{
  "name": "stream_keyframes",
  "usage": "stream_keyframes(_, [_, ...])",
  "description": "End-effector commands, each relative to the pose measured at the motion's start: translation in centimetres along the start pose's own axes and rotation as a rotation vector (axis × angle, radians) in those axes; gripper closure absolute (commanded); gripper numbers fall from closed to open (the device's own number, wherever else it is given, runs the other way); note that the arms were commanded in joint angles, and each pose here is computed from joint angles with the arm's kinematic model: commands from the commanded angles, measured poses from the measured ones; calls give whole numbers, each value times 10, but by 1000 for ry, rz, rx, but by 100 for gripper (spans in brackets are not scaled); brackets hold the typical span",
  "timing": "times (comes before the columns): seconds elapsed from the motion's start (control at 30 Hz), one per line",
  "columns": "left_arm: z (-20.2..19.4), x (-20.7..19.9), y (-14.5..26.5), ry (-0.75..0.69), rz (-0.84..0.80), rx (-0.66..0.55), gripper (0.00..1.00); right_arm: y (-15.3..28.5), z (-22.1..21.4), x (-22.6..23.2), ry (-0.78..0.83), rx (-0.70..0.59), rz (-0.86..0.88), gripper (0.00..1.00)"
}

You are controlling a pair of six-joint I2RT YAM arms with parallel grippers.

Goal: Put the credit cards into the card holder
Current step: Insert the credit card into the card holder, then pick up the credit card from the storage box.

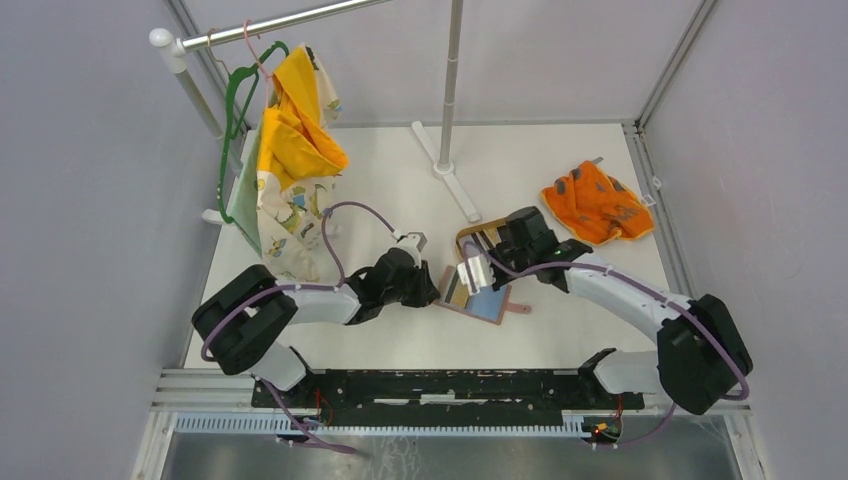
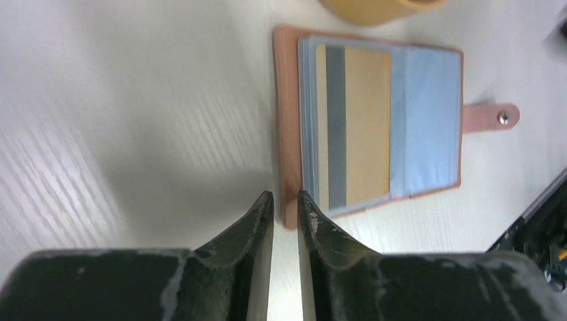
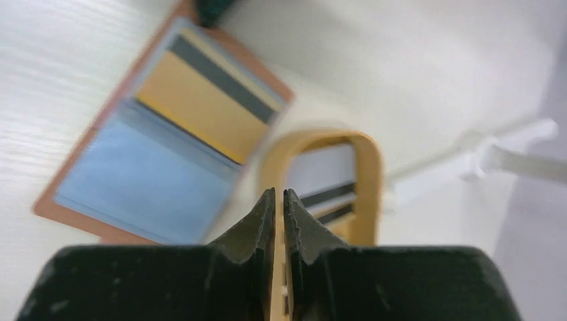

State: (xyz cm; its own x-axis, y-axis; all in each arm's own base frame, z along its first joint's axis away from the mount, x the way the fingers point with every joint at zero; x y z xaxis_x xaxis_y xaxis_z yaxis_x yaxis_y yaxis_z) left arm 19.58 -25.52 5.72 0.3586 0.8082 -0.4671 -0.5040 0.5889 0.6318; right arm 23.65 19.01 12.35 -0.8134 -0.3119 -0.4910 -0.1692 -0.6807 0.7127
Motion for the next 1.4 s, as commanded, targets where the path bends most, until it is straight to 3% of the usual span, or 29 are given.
stream_keyframes(0.0, [-16, -5, 17, 7, -16, 4, 73, 51, 13, -61, -334, -146, -271, 74])
stream_keyframes(0.07, [-10, -14, 24, -28, -28, -57, 72, 66, -5, -82, -587, -108, -404, 36])
stream_keyframes(0.1, [-5, -19, 29, -48, -33, -96, 72, 69, -15, -88, -680, -104, -426, 24])
stream_keyframes(0.2, [12, -31, 47, -92, -49, -214, 71, 60, -30, -95, -871, -218, -268, 7])
stream_keyframes(0.3, [36, -37, 70, -96, -58, -359, 63, 44, -38, -101, -969, -253, -173, 5])
stream_keyframes(0.33, [41, -37, 76, -95, -57, -402, 55, 40, -39, -103, -998, -272, -168, 3])
stream_keyframes(0.43, [56, -38, 89, -67, -63, -504, 17, 23, -43, -106, -1120, -326, -115, 2])
stream_keyframes(0.5, [60, -39, 89, -59, -61, -504, 3, 14, -46, -101, -1188, -335, -84, 2])
stream_keyframes(0.53, [62, -41, 88, -59, -61, -491, 1, 10, -50, -98, -1207, -325, -88, 2])
stream_keyframes(0.63, [57, -44, 75, -54, -60, -429, 1, 2, -58, -88, -1279, -295, -101, 2])
stream_keyframes(0.83, [50, -45, 50, -27, -53, -363, 3, -18, -73, -74, -1418, -225, -80, 16])
stream_keyframes(0.93, [51, -46, 41, -29, -43, -349, 4, -20, -81, -72, -1442, -178, -99, 16])
stream_keyframes(1.37, [60, -32, 0, -27, 63, -274, 32, -27, -100, -61, -1508, -49, -162, 16])
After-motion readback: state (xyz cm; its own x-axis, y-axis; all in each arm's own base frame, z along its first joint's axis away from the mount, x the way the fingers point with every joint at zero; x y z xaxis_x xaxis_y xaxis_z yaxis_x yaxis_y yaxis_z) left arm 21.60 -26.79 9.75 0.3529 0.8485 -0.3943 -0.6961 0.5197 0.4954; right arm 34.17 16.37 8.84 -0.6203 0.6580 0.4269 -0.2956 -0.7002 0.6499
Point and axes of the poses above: each gripper's point midway between its finger pads, its own y axis back along the fingers, its own x axis along the line the jaws close on, z = x × y, the point moved 6 cm from there along y, back along the fingers, and after that the axes turned 1 degree about -y, right-handed, at the moved point
